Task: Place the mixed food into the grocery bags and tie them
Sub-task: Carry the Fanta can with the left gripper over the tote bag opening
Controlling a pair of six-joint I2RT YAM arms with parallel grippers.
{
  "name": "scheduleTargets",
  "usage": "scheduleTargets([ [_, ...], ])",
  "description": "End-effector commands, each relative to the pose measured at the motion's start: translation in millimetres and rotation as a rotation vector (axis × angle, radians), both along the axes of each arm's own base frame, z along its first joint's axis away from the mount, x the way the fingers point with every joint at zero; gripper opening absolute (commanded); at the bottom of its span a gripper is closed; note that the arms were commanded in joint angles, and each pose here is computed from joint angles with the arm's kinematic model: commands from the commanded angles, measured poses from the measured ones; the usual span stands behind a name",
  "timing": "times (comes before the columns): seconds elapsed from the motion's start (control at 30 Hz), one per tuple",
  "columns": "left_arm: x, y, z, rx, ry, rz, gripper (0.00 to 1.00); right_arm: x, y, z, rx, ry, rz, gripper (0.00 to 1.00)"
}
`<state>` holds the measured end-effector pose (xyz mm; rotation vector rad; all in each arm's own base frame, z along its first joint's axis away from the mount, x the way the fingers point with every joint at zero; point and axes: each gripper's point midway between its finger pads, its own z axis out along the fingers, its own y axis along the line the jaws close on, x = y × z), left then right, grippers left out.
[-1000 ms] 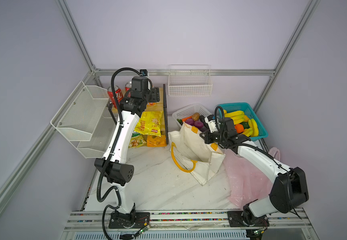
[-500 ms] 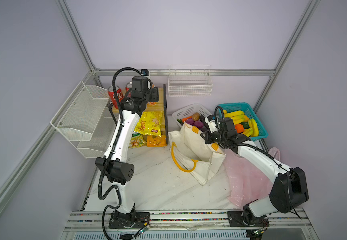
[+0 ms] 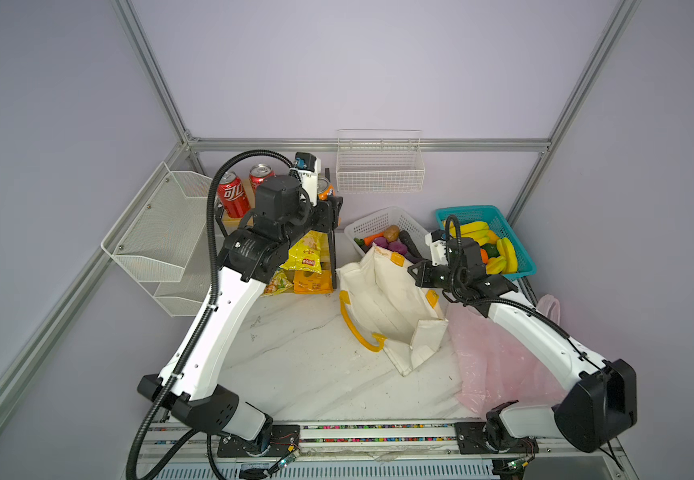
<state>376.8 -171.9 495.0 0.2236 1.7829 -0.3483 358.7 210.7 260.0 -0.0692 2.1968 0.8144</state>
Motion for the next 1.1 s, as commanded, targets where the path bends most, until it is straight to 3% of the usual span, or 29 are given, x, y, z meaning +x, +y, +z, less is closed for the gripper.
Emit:
scheduleTargets([
  [0.0,-30,4,40,-0.132,-0.130,-0.018,0.36,-7,-5,49,0.230,-0.059,-0.164,0.00],
  [0.17,-60,-15,19,-0.171,-0.079,-0.102,0.35,-22,12,57,0.457,-0.018,-0.261,0.00],
  [0.43,-86,-32,-22,-0.176,0.023,-0.194,0.35,-26,48,39,0.584,0.100,-0.315,0.00],
  [0.8,-88,-37,-57,-0.163,0.104,-0.209,0.35,-11,79,54,0.917,0.224,-0.284,0.00],
  [1.07,-76,-51,-99,-0.137,0.196,-0.211,0.35,-19,65,27,0.954,0.286,-0.350,0.00],
])
